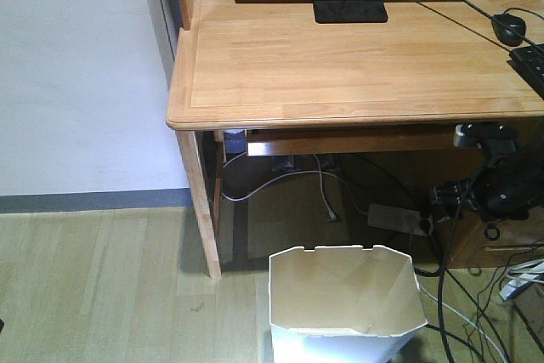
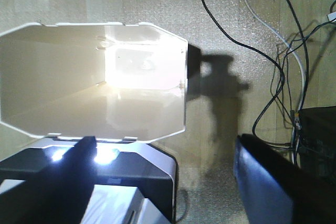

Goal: Move trash bin to bedside with robot
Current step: 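Reach the right gripper down to the rim of the white trash bin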

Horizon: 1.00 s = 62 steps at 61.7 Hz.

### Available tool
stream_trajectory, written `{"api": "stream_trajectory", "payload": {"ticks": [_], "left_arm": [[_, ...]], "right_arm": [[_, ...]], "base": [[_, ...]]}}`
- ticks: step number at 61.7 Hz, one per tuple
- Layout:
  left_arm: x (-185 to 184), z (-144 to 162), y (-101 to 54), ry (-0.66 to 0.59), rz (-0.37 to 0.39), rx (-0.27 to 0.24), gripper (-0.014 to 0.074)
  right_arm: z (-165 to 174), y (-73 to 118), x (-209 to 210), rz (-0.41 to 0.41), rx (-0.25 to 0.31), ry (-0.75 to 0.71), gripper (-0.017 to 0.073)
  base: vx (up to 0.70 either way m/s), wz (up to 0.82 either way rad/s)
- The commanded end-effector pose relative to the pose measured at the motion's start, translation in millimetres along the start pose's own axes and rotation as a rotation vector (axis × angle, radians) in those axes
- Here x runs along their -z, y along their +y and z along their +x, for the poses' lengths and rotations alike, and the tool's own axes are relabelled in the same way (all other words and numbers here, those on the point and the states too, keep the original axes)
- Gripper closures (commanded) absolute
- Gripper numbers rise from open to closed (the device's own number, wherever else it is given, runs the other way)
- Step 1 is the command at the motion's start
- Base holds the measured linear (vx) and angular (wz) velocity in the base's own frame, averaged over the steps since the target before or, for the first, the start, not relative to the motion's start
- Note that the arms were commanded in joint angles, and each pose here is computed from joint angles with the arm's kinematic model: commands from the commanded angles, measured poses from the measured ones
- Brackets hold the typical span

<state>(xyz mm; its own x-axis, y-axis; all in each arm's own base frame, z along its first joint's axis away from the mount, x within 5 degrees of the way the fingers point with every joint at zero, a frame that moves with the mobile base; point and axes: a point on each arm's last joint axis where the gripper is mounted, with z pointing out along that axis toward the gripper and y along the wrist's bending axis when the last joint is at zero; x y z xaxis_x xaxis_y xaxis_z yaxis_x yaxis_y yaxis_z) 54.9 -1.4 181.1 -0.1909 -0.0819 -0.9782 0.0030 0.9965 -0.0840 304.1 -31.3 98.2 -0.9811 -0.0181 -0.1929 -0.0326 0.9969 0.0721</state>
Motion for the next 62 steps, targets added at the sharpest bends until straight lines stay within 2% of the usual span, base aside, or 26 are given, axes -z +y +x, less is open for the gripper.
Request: {"api": "stream_trajectory", "payload": {"ticks": [1,14,40,62], "left_arm": [[-0.5,-0.8,-0.2,-0.064,0.01,0.009,0.0599],[-0.5,-0.8,-0.2,-0.064,0.01,0.009,0.0599],[-0.5,-0.8,-0.2,-0.064,0.01,0.009,0.0599],[-0.5,-0.8,-0.2,-0.064,0.01,0.009,0.0599]], "right_arm": [[-12.5,-5.5,-6.8,0.028,0.029,-0.08,0.0016],[-11.1,-13.0,-55.9,0.053,0.045,-0.056,-0.0021],[4.1,-22.7,-151.5,0.056,0.052,0.074,-0.0022],[2.1,-27.8,-200.4,0.051,0.053,0.107,-0.0022]], "base": [[0.0,0.0],[0.0,0.0],[0.0,0.0],[0.0,0.0]]}}
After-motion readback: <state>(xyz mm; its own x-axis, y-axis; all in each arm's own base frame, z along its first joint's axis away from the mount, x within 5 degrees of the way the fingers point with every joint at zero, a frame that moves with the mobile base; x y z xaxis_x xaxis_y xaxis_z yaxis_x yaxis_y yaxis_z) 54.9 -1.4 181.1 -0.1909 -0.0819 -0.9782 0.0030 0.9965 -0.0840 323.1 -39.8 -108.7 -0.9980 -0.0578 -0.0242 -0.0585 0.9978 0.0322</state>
